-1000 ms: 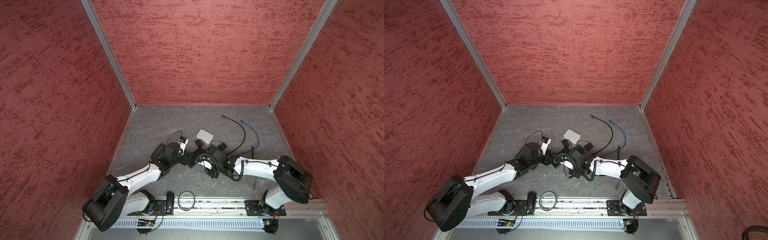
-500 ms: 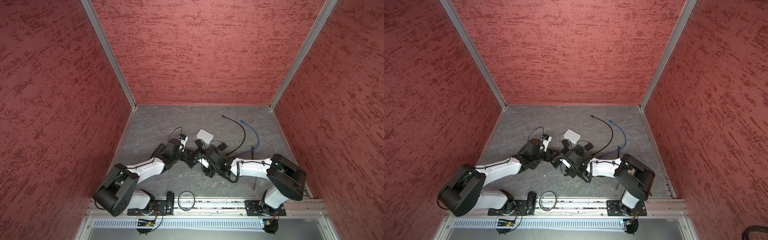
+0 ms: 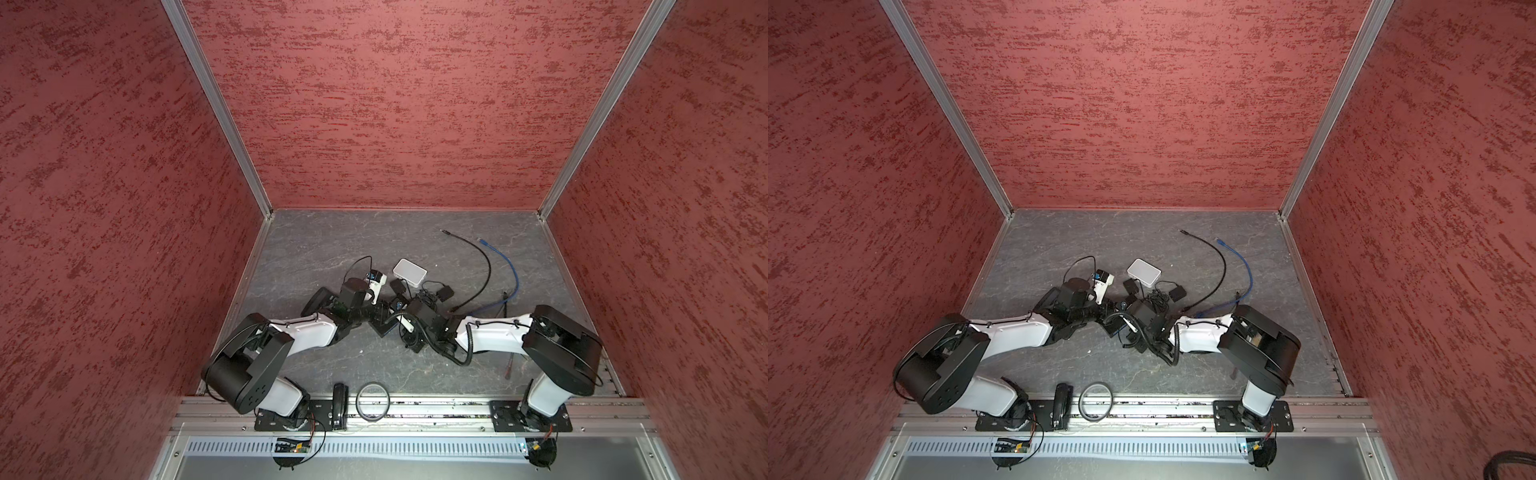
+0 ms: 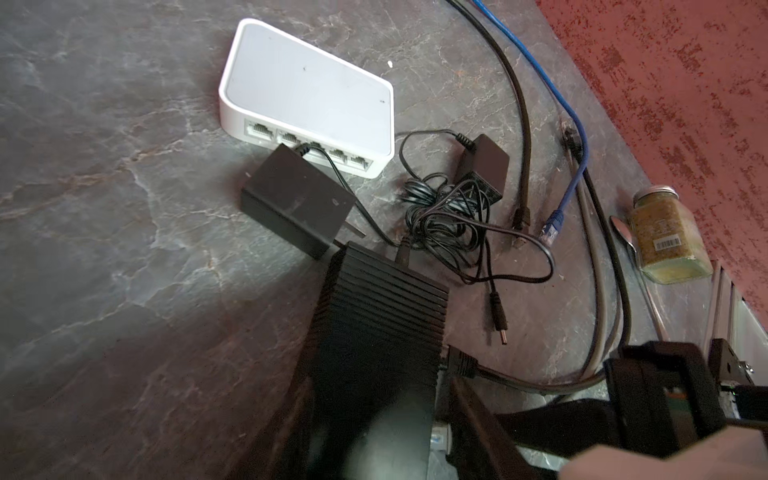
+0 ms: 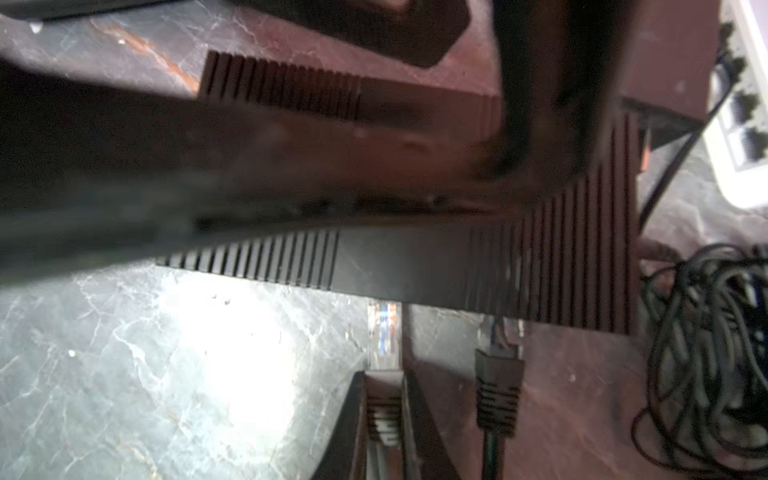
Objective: Insert the plug into the switch port
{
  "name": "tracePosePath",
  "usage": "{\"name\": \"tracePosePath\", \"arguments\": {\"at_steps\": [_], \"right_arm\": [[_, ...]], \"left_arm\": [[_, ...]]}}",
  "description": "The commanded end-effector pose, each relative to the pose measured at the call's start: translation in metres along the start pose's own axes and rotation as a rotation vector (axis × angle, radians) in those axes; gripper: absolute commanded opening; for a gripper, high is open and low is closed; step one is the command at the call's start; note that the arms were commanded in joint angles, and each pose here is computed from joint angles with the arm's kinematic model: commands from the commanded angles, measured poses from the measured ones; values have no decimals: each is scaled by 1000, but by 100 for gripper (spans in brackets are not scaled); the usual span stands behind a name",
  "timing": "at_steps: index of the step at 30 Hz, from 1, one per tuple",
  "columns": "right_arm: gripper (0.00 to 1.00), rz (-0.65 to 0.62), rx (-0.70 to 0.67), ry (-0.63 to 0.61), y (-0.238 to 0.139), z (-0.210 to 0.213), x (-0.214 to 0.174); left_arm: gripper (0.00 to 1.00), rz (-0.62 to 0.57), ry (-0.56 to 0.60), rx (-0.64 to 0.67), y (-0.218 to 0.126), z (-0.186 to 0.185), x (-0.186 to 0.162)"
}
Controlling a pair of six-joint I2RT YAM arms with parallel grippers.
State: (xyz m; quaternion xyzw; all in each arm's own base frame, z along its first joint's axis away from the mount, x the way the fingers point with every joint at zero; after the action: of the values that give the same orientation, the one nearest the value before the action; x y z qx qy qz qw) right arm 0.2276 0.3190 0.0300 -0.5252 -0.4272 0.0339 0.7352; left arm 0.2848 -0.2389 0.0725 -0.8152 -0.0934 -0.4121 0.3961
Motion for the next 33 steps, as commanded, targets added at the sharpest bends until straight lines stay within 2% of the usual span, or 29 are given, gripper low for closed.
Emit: {"name": "tracePosePath", "arguments": {"at_steps": [1, 23, 30, 33], "right_arm": [[5, -65, -6, 29, 0, 3, 19], [5, -151, 146, 31, -18, 27, 36], [5, -191, 100, 58, -23, 17, 37], [5, -186, 93, 61, -23, 15, 35]], "left_arm": [[53, -5, 6, -49, 8, -12, 2], [50, 90, -12, -8, 21, -11, -30], [47, 56, -32, 42, 8, 2, -24], [47, 76, -18, 81, 1, 10, -26]]}}
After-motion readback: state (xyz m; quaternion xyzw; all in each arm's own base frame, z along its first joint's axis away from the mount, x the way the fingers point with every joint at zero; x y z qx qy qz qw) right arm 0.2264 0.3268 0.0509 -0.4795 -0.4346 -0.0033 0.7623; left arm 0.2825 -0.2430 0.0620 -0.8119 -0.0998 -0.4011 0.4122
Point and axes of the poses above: each gripper's point midway between its finger pads, its own y axis out along the fingers, its own z axis along the line the jaws close on, x = y × z, the point moved 1 cm from there along -y, back along the fingers, and after that the axes turned 8 degrees about y, right-handed, at the moved point
